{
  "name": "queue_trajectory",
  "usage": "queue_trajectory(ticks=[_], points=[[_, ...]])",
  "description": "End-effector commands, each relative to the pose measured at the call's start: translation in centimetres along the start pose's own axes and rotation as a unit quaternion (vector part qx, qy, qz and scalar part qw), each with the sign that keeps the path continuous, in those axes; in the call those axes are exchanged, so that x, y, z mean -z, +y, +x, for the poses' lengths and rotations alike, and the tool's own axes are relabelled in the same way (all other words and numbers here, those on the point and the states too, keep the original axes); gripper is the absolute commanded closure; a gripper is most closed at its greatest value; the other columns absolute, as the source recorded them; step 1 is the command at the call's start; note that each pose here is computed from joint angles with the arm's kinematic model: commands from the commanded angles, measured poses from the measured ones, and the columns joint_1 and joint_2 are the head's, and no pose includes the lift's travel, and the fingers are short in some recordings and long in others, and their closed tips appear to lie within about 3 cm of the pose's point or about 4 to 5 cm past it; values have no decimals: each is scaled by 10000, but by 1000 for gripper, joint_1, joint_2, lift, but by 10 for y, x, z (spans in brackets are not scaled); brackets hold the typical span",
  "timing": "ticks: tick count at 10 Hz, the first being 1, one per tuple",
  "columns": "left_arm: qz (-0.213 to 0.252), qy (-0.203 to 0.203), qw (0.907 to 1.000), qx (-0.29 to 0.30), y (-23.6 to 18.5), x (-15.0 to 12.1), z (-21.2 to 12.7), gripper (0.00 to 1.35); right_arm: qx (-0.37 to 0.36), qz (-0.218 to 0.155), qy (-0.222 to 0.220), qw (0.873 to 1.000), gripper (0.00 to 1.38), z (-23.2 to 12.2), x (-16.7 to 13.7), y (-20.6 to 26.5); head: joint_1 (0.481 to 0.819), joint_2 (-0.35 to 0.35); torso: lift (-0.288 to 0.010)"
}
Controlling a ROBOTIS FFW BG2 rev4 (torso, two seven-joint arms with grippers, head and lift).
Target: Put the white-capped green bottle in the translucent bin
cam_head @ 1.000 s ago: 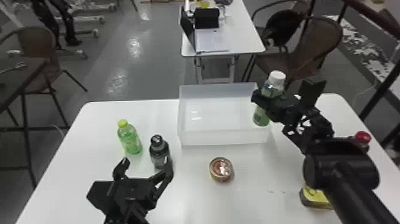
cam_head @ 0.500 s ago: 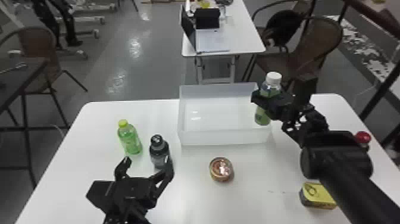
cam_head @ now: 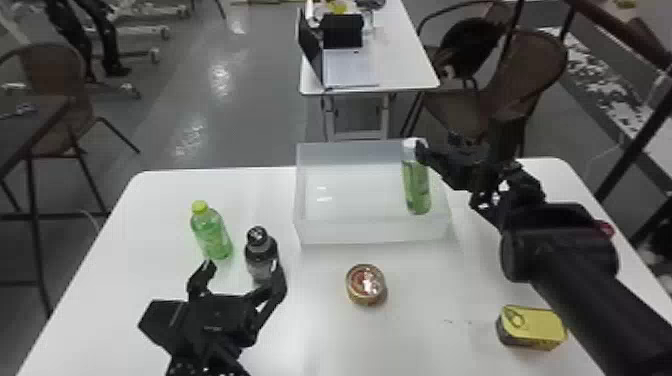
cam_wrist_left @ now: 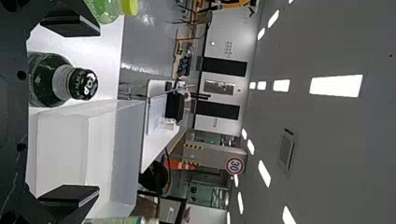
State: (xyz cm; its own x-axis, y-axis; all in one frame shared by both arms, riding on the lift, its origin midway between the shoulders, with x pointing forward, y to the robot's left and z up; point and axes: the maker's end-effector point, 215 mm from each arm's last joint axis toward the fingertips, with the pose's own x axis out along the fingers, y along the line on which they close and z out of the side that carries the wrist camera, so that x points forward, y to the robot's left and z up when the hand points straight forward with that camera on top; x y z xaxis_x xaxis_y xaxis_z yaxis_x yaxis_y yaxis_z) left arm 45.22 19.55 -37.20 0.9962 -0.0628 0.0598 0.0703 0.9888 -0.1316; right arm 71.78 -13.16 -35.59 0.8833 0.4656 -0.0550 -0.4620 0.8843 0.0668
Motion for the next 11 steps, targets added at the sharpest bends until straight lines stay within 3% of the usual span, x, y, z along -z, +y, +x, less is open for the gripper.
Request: queue_trajectory(ticks=[1,3,5,7,9,11], points=[[-8,-13,10000,27,-2,0,2,111,-29,131,10,9999,114,0,3,1,695,61,-47],[-20,-22,10000,13,-1,0,0,111,-251,363,-259,9987,117,-1,-7,24,695,61,-47],[-3,-89,10000,13,-1,-5,-1,111,-259,517,-595,9966,119,-25,-5,61,695,82,-47],[27,-129,9999,-16,1,-7,-3,111,432,232,-614,9969,119,-86,0,73,695,92,-47],[55,-159,9998,49,-7,-10,2,111,467,-81,-570,9972,121,-145,-6,75,695,91,-47],[125,-172,9998,55,-7,-11,2,111,663,-504,-248,9962,121,-200,3,75,695,59,-47]])
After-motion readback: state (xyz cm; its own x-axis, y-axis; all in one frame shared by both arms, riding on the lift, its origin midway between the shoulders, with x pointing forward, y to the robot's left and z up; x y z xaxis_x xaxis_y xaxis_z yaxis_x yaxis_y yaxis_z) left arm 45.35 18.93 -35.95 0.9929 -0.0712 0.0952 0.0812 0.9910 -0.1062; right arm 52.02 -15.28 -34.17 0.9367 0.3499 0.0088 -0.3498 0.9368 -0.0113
